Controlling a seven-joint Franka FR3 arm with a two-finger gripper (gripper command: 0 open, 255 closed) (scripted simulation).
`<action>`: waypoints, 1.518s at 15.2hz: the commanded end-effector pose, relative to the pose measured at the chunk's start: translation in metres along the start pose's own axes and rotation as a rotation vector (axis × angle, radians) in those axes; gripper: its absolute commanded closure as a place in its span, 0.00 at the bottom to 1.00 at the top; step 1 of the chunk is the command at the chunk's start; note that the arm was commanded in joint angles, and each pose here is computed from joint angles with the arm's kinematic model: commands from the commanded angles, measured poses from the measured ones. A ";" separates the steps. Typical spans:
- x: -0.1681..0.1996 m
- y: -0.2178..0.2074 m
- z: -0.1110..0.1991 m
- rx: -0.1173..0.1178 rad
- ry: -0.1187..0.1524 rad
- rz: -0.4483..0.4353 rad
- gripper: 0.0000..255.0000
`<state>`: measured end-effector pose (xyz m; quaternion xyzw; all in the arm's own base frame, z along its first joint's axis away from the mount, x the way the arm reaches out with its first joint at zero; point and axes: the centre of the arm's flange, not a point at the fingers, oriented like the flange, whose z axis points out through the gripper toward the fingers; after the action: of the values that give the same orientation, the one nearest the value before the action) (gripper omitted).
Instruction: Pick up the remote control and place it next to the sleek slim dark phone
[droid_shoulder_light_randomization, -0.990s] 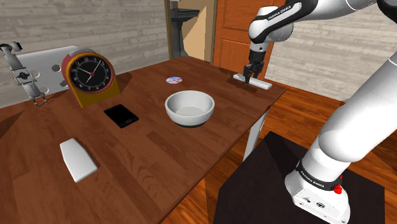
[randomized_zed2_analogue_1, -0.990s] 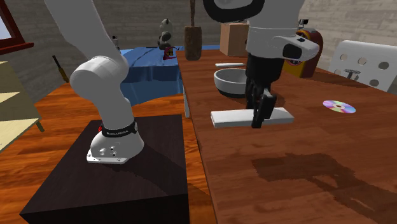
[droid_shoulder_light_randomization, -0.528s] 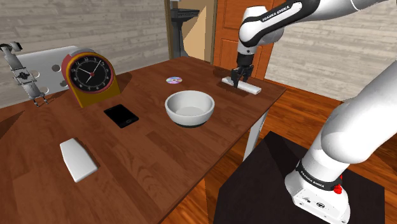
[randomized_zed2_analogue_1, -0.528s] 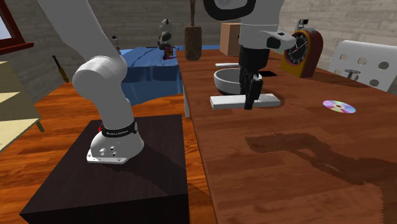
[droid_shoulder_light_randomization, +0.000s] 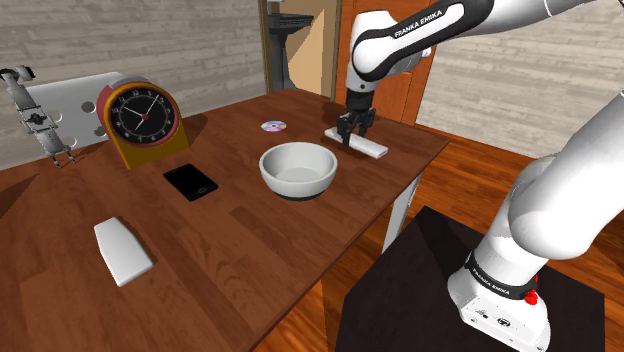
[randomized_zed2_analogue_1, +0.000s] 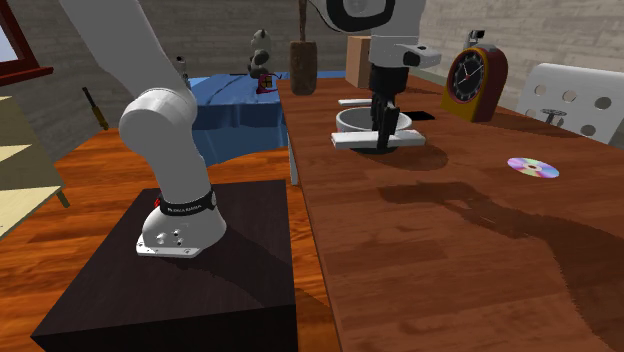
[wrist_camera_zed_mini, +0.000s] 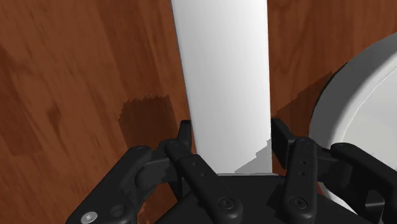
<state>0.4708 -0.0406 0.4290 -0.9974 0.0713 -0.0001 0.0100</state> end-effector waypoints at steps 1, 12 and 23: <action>-0.002 -0.027 0.000 0.000 0.000 0.001 1.00; 0.003 -0.172 0.003 0.000 0.000 0.001 1.00; 0.008 -0.317 0.005 0.000 0.000 0.001 1.00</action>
<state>0.5221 0.2559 0.4294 -0.9974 0.0716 0.0000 0.0098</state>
